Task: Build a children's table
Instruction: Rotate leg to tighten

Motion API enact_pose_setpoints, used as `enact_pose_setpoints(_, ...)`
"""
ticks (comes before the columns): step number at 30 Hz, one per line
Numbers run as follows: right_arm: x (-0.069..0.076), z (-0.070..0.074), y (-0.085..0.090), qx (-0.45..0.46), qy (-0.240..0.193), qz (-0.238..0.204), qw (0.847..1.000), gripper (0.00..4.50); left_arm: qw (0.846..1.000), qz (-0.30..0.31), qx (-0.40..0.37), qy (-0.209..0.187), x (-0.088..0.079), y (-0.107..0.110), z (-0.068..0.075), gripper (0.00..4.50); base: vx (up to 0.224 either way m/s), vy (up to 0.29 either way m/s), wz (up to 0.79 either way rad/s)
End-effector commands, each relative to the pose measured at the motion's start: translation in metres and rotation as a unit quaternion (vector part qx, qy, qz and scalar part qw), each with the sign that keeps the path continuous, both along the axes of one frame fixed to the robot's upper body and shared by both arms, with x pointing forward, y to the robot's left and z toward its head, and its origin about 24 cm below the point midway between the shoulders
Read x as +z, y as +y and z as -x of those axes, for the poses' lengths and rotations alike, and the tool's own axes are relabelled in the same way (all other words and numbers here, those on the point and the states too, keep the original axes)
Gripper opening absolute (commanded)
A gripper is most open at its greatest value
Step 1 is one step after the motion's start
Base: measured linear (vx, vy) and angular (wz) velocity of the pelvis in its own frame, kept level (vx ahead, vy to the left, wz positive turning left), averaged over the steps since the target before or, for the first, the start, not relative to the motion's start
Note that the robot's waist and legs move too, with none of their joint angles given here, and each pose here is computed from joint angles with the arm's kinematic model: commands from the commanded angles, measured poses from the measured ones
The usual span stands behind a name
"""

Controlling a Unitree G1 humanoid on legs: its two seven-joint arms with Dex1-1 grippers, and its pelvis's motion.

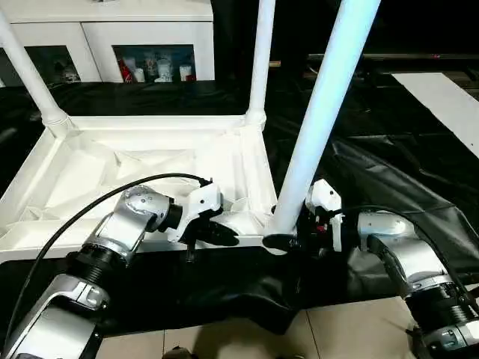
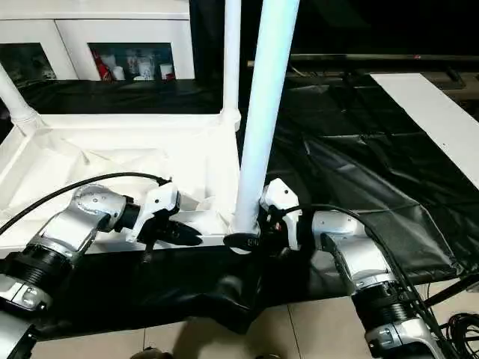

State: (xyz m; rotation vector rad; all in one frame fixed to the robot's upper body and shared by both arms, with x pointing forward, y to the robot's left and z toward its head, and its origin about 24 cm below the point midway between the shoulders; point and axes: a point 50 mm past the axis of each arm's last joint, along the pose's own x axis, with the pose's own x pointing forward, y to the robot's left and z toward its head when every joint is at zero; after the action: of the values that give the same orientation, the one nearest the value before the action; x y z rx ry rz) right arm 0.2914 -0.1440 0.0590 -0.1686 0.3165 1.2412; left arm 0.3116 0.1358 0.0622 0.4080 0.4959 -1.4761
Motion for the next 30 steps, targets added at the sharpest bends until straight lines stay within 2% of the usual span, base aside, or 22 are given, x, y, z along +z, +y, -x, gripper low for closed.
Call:
enact_pose_setpoints(1,0.0018,0.0028,-0.0001,0.012,-0.005,0.006,1.0,3.67,1.0,0.009,-0.029,-0.005,0.0034,-0.0079,0.0019,0.0,0.0,0.0,0.0)
enact_pose_setpoints(8,0.0004,0.0017,-0.0037,0.008,-0.006,0.021,1.0,3.67,1.0,0.006,-0.027,-0.004,0.0031,-0.0066,0.0016,0.0,0.0,0.0,0.0)
enact_pose_setpoints(19,0.0004,0.0006,-0.0031,0.003,0.001,0.019,1.0,2.76,1.0,0.004,-0.026,-0.001,0.0029,-0.0053,0.0016,0.0,0.0,0.0,0.0)
enact_pose_setpoints(30,-0.0046,0.0059,-0.0029,0.007,0.008,0.022,1.0,2.62,1.0,0.0,-0.024,0.005,0.0021,-0.0028,0.0019,0.0,0.0,0.0,0.0)
